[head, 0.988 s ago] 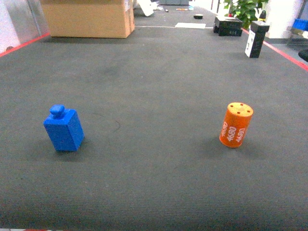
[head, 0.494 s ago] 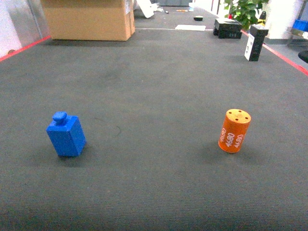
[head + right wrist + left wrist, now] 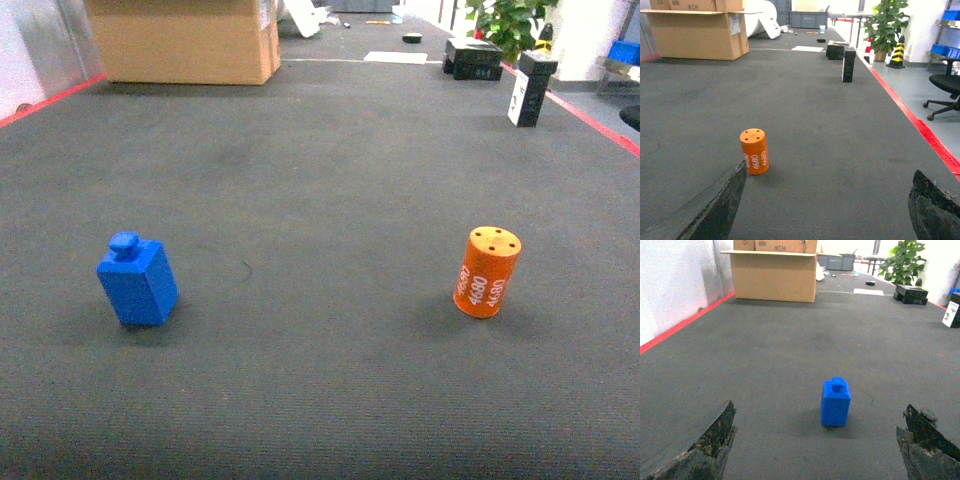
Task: Sort blue parts and orange caps into right shelf containers
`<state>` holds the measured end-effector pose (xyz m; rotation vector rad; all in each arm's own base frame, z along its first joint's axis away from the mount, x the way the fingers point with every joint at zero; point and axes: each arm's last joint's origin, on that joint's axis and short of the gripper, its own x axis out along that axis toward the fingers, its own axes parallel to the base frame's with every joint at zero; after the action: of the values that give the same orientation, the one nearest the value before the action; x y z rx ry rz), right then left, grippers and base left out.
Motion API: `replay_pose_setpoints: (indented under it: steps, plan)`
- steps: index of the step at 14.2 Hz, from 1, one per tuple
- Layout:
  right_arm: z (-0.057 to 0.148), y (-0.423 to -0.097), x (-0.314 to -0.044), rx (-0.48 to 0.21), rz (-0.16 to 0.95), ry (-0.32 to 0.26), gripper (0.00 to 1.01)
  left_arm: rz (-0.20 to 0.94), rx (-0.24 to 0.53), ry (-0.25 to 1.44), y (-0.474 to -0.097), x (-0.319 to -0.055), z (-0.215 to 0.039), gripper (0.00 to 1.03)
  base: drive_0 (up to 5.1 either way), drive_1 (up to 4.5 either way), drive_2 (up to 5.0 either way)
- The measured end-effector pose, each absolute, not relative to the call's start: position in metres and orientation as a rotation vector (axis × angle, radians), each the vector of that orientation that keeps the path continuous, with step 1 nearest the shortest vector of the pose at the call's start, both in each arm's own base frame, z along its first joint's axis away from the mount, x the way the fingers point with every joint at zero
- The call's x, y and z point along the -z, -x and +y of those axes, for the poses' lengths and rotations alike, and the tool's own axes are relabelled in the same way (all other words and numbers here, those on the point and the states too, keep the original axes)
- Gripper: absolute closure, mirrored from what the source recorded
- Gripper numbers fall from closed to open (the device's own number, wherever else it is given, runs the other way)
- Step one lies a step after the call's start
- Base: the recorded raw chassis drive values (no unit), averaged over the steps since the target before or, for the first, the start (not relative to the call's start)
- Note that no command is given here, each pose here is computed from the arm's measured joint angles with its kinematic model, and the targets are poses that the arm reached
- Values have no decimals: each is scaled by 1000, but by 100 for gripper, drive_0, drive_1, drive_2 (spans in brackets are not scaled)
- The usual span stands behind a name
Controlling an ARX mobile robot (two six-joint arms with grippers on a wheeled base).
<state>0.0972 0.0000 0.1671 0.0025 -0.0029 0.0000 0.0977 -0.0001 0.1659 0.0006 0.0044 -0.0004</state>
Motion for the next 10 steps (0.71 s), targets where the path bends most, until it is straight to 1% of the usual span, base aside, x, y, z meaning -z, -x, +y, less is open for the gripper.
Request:
replay_pose_setpoints:
  steps: [10]
  plan:
    - [0,-97,-167,0,-3,-2,3,4,1,0,-98,-166,0,5,0,0,0]
